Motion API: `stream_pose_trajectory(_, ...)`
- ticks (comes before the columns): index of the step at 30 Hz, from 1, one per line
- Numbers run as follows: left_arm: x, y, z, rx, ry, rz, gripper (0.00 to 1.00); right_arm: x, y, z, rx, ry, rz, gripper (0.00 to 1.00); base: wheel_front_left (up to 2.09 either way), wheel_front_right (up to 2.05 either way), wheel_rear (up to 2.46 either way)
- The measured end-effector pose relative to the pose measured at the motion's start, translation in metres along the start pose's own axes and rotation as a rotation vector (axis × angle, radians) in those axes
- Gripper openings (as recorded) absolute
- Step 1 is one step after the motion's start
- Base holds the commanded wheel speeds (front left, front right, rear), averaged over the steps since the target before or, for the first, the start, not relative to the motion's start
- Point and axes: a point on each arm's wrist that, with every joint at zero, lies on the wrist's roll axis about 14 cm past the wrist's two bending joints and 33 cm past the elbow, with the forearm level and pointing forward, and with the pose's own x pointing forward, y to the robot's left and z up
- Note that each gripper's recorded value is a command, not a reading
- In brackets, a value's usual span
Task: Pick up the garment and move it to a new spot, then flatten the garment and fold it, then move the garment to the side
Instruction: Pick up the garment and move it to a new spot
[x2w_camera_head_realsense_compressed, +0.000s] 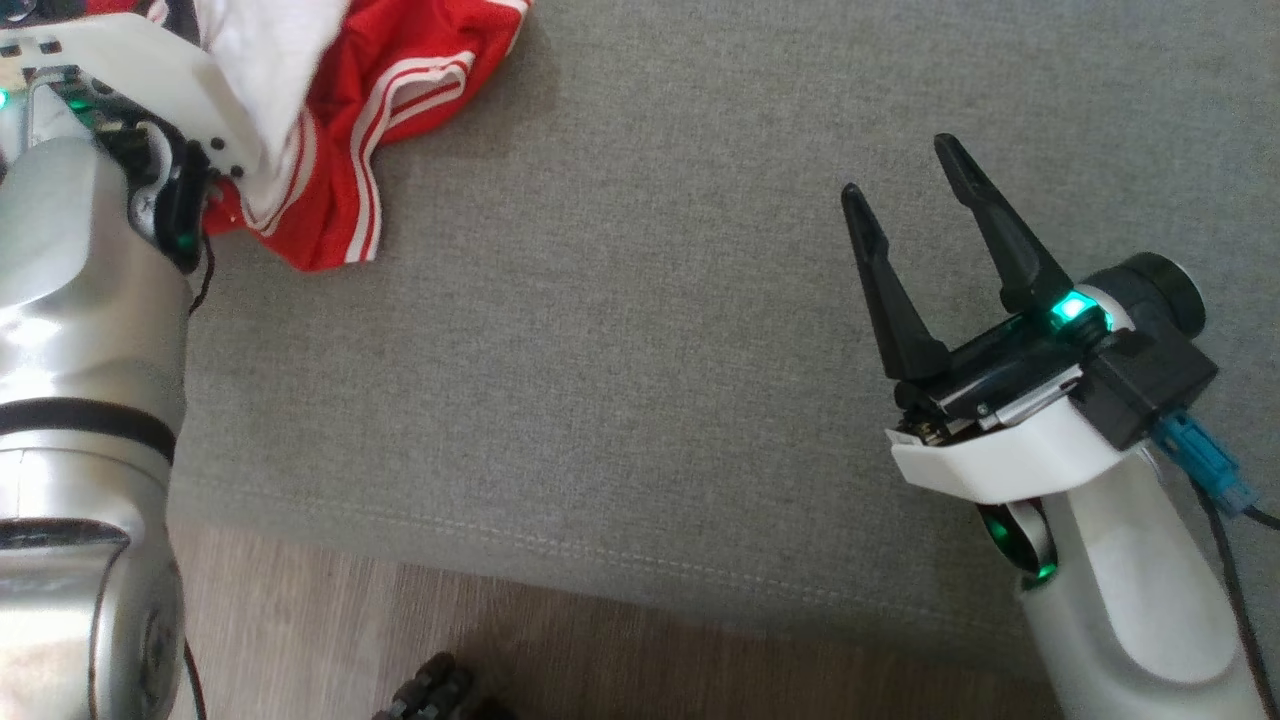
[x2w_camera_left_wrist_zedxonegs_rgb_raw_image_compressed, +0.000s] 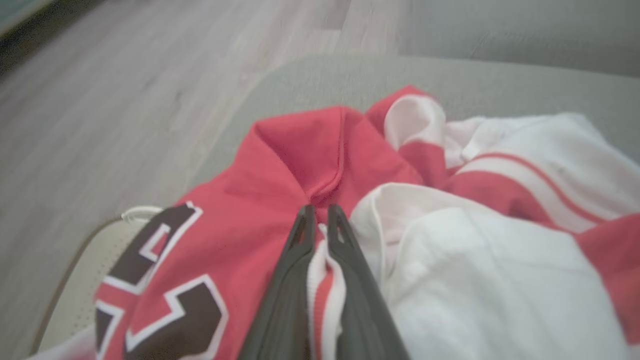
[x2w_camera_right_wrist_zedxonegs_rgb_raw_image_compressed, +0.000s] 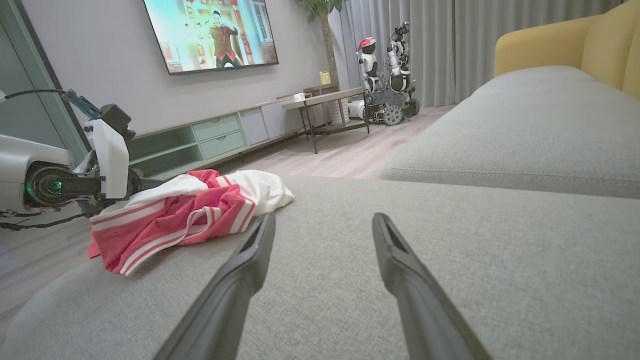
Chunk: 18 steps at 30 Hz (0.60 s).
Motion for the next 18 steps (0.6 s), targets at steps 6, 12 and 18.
stream_pose_trajectory(6,-0.016,-0.017,0.071,0.112,-0.269,-0.075,0.0,-0.002,0.009,0.022,0.007,-0.036,-0.001,1.0,0.0,0.0,0.0)
stream_pose_trajectory(12,-0.062,-0.042,0.177,0.204,-0.589,-0.146,0.0,-0.012,0.029,0.051,0.014,-0.083,-0.003,1.0,0.0,0.0,0.0)
stream_pose_trajectory(18,-0.12,-0.084,0.241,0.24,-0.836,-0.255,0.0,-0.031,0.035,0.071,0.011,-0.111,-0.044,1.0,0.0,0.0,0.0)
